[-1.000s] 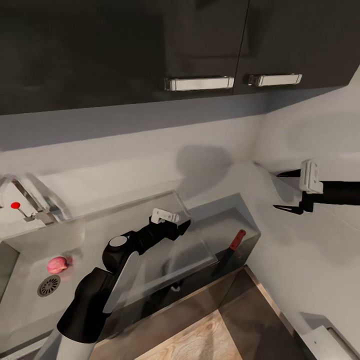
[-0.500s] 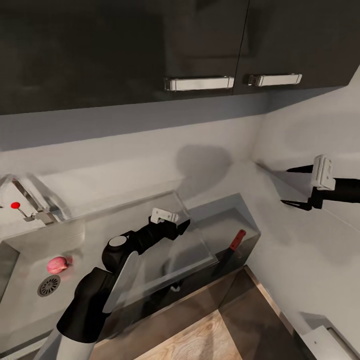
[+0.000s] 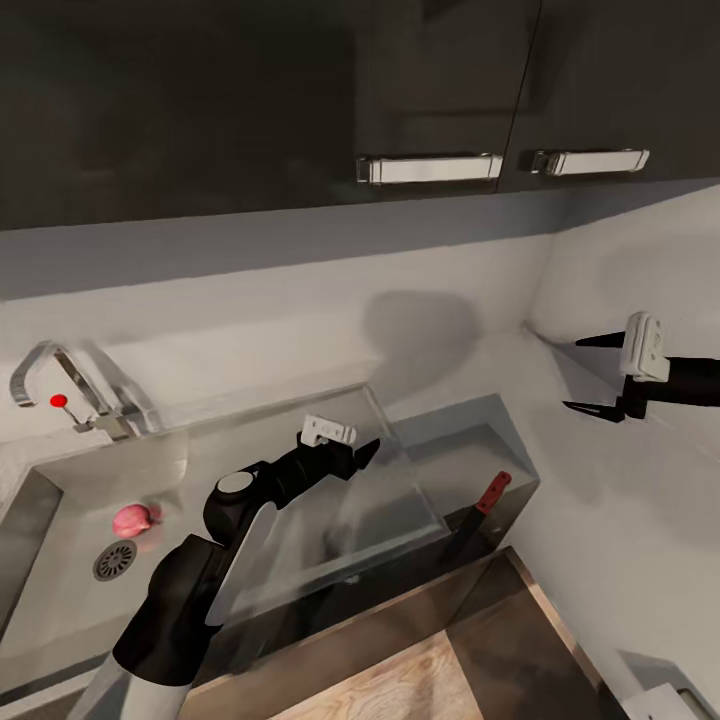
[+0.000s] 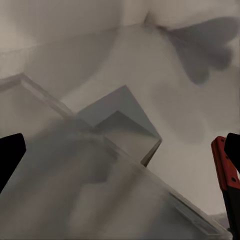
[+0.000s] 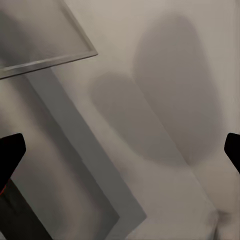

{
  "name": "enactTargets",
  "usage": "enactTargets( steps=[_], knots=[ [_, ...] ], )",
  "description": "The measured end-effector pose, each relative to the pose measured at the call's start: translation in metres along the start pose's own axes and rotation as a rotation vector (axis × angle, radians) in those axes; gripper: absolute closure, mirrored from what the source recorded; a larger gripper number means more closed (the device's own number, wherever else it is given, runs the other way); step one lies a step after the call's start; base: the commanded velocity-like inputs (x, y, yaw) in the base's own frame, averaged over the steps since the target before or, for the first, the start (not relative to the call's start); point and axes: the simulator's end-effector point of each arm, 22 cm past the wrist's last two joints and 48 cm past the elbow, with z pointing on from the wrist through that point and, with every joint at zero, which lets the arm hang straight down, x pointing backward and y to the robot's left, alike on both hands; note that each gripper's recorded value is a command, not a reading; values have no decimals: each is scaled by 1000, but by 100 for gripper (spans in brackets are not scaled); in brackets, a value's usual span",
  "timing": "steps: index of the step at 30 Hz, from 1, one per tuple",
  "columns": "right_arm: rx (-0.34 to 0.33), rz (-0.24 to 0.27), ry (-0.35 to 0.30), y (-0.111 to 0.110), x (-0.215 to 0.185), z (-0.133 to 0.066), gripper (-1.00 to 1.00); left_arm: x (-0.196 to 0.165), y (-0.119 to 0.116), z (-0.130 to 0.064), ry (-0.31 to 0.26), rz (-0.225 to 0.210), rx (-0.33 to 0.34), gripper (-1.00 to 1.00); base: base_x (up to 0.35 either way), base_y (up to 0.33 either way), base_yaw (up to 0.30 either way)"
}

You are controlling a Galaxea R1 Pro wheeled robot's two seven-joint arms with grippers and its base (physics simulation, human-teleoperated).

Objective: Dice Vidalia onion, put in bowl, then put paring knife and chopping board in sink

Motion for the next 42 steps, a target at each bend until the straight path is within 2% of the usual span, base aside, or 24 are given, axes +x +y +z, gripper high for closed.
enactTargets(
  steps=[4, 11, 14, 19, 21, 25, 26, 32, 42],
  knots=[
    [-3, -2, 9, 1, 2, 1, -100, 0, 0, 0, 0, 0, -1, -100, 10, -7, 3],
    [-16, -22, 181, 5, 40, 0, -100, 0, 1, 0, -1, -1, -3, -100, 163, -60, 0],
    [-32, -31, 224, 10, 49, 2, -100, 0, 1, 0, -1, -1, -3, -100, 154, -106, 0],
    [-151, -66, 262, 42, 53, 20, -100, 0, 1, 0, 0, -1, -3, -100, 25, -17, 0],
    [-178, -79, 286, 49, 57, 24, -100, 0, 1, 0, 0, -1, -3, -100, 6, -4, 0],
    [-243, -129, 374, 65, 71, 30, -100, 0, 1, 0, -1, -1, -3, -100, 1, -1, 0],
    [-290, -156, 395, 77, 73, 36, -100, 0, 1, 0, 0, -2, -3, -100, 0, 0, 0],
    [-365, -198, 409, 98, 72, 47, -100, 0, 1, 0, 0, -1, -3, -100, 0, 0, 0],
    [-410, -223, 413, 112, 70, 55, -100, 0, 1, 0, 0, 0, -2, -100, 0, 0, 0]
  ],
)
